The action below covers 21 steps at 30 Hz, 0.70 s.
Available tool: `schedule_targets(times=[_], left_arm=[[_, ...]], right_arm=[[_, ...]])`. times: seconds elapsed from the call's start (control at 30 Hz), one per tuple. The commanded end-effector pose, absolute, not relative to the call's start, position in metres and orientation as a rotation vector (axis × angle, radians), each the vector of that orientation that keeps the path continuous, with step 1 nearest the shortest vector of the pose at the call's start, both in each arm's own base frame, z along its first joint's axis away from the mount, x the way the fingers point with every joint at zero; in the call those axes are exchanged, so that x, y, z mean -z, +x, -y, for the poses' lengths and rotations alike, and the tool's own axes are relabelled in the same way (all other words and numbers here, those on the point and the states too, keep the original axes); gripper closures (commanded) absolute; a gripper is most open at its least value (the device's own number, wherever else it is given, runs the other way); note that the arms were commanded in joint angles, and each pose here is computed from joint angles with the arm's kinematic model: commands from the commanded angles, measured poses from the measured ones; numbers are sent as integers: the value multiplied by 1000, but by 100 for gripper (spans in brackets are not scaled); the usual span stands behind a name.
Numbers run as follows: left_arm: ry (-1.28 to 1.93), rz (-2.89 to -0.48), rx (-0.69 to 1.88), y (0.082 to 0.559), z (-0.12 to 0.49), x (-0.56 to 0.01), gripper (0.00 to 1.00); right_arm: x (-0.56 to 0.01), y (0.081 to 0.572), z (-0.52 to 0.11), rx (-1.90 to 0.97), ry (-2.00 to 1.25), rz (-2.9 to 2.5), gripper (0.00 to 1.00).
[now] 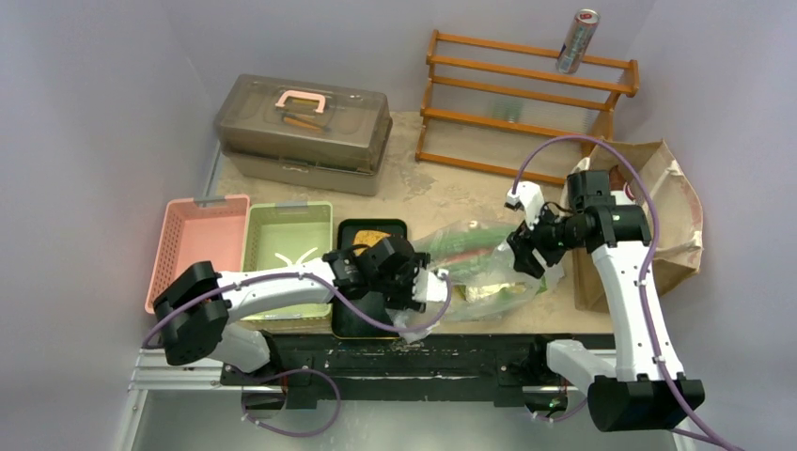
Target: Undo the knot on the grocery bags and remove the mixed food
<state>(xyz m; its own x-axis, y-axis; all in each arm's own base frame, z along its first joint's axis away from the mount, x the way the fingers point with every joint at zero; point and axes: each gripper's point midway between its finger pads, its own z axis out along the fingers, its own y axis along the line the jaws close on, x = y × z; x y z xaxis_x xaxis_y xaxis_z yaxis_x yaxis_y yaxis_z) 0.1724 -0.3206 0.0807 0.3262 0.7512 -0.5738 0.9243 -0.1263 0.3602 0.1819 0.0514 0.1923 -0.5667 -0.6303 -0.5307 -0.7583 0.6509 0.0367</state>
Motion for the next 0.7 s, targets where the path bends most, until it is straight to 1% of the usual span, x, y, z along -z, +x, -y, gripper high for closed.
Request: schedule_targets(times=[0.0, 0.1, 0.2, 0.23, 0.3, 0.33, 0.37, 0.43, 0.5, 0.57, 0.67], left_arm=[[1575, -1568, 487, 202, 348, -156, 30], [1509, -1579, 474, 209, 344, -169, 31], [1471, -1631, 400, 220, 334, -164, 41], [1455, -1652, 381, 225, 331, -161, 46], [1405, -1697, 410, 231, 327, -164, 48], [1387, -1704, 460, 229, 326, -169, 46], [1386, -1696, 495, 226, 328, -173, 41], [1403, -1682, 545, 217, 328, -177, 33], [1420, -1693, 565, 210, 326, -177, 27], [1446, -1700, 580, 203, 322, -174, 22], [1436, -1724, 620, 195, 319, -179, 21]], right_arm=[[-250, 203, -72, -394, -1087, -2171, 28], [-271, 204, -82, -409, -1139, -2069, 27], [-277, 197, -98, -430, -1224, -1979, 30], [-278, 195, -103, -438, -1249, -1955, 32], [-279, 188, -119, -484, -1309, -1905, 43], [-278, 183, -127, -521, -1347, -1884, 51], [-277, 176, -138, -569, -1406, -1845, 58], [-270, 170, -153, -611, -1484, -1802, 68], [-257, 168, -165, -622, -1562, -1768, 74], [-242, 167, -177, -620, -1636, -1728, 76], [-221, 171, -196, -595, -1697, -1684, 83]])
